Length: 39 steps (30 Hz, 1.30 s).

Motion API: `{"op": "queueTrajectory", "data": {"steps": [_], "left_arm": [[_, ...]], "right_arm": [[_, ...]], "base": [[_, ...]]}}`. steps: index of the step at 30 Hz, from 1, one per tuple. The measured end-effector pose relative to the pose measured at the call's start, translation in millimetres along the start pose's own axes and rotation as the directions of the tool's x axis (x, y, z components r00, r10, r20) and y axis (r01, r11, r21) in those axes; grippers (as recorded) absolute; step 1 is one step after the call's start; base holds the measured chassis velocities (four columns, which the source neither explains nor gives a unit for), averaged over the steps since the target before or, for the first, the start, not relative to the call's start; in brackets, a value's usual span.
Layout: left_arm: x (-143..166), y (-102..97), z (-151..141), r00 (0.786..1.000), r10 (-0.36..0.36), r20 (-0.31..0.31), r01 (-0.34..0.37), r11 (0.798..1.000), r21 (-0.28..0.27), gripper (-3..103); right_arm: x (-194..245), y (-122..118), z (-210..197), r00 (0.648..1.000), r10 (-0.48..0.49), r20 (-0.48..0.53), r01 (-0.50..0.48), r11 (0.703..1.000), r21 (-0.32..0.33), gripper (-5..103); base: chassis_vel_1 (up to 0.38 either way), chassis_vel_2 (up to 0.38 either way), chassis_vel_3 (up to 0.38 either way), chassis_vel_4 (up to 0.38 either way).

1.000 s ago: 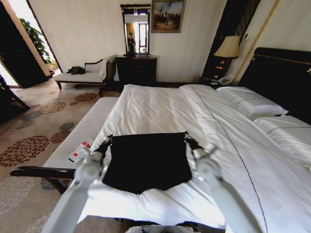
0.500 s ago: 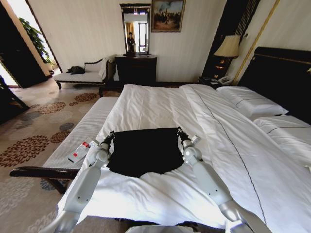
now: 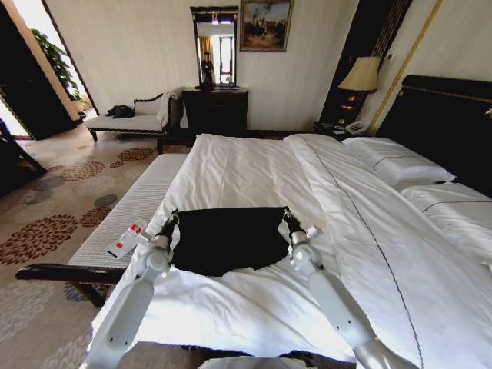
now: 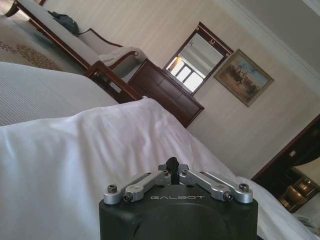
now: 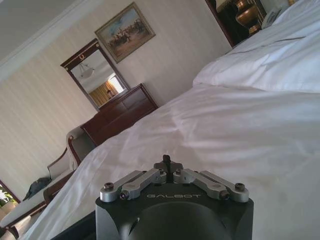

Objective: Fold the clothes on the bed.

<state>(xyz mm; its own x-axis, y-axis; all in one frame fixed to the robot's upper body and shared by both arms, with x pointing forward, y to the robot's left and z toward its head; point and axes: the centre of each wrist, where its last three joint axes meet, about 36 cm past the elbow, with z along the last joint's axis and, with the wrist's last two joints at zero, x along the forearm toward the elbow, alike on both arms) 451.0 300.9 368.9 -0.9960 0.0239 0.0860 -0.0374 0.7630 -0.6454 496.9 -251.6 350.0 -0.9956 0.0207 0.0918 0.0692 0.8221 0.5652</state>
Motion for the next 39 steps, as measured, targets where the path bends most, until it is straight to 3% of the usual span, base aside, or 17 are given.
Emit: {"op": "queueTrajectory", "data": {"steps": [9,22,35,38,39], "left_arm": [[30,6.8,17,0.999,-0.026,-0.034,0.024,0.999,-0.04,2],[89,11.9,26,0.995,-0.064,-0.076,0.056,0.993,-0.105,2],[87,18.2,35,0.994,-0.085,-0.062,0.078,0.99,-0.116,-1],[86,17.0,37,0.994,-0.087,-0.061,0.08,0.99,-0.116,1],[86,16.0,38,0.994,-0.093,-0.057,0.085,0.989,-0.12,5]], "right_arm": [[16,1,7,0.997,0.056,-0.043,-0.057,0.998,-0.014,1],[90,2,7,0.988,0.099,-0.116,-0.098,0.995,0.014,1],[85,-2,21,0.984,0.114,-0.137,-0.109,0.993,0.038,1],[84,-2,21,0.984,0.114,-0.136,-0.109,0.993,0.044,-2],[85,-2,21,0.984,0.114,-0.134,-0.108,0.993,0.051,3]], "base": [[0.0,0.0,0.0,0.0],[0.0,0.0,0.0,0.0],[0.0,0.0,0.0,0.0],[0.0,0.0,0.0,0.0],[0.0,0.0,0.0,0.0]]}}
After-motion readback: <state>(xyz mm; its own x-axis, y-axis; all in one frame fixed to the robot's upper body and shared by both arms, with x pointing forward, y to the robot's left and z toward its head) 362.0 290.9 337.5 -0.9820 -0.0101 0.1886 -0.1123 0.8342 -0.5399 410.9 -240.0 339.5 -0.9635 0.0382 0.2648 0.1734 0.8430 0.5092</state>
